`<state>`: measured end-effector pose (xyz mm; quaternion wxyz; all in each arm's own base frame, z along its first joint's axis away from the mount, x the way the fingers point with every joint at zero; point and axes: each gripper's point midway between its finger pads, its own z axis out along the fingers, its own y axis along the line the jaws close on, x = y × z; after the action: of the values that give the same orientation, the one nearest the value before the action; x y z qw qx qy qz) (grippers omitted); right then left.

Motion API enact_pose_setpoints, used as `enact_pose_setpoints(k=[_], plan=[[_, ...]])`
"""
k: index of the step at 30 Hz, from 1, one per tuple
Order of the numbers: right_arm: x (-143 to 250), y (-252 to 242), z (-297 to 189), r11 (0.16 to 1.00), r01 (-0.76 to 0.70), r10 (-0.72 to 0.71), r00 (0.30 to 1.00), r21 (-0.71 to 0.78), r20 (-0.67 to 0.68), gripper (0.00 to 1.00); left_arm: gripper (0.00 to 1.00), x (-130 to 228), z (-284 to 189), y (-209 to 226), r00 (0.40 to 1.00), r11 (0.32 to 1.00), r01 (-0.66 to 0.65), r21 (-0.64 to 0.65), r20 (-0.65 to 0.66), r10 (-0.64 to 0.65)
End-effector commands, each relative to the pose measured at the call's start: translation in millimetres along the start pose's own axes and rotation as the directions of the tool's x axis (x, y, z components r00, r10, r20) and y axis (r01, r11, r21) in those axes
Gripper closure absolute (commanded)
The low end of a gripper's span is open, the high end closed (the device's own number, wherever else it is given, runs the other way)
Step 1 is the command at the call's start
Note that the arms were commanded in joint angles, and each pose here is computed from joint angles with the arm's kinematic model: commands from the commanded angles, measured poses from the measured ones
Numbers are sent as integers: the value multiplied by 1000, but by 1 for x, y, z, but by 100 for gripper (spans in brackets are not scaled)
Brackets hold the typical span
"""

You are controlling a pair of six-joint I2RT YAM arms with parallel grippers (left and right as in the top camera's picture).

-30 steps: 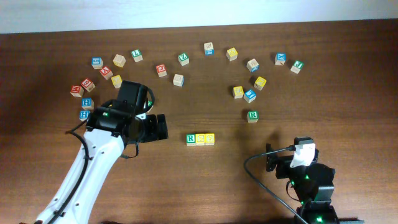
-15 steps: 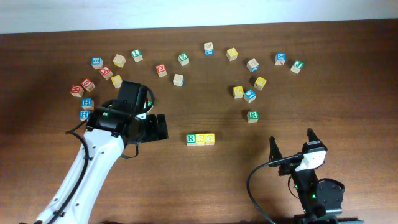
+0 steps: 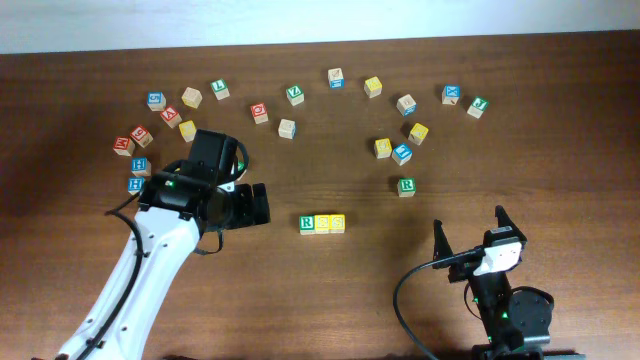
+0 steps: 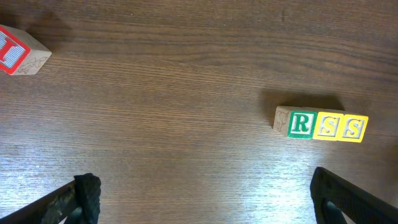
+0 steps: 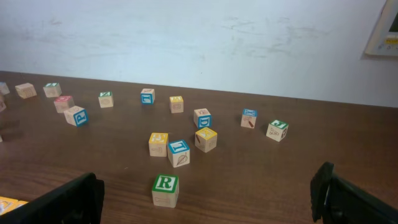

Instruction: Spell out RSS

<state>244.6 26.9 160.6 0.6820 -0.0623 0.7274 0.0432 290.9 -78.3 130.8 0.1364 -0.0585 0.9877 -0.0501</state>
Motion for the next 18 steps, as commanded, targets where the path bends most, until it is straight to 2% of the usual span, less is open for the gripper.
enact_pose_setpoints(k=[1,18], plan=[[2,0,0,1000,-2,2,1000,4,-2,2,1,-5,-4,1,1000,1000,-2,-5,19,2],[3,-3,0,998,-58,58,998,23,-3,1,1,-5,-4,1,1000,1000,-2,-5,19,2]])
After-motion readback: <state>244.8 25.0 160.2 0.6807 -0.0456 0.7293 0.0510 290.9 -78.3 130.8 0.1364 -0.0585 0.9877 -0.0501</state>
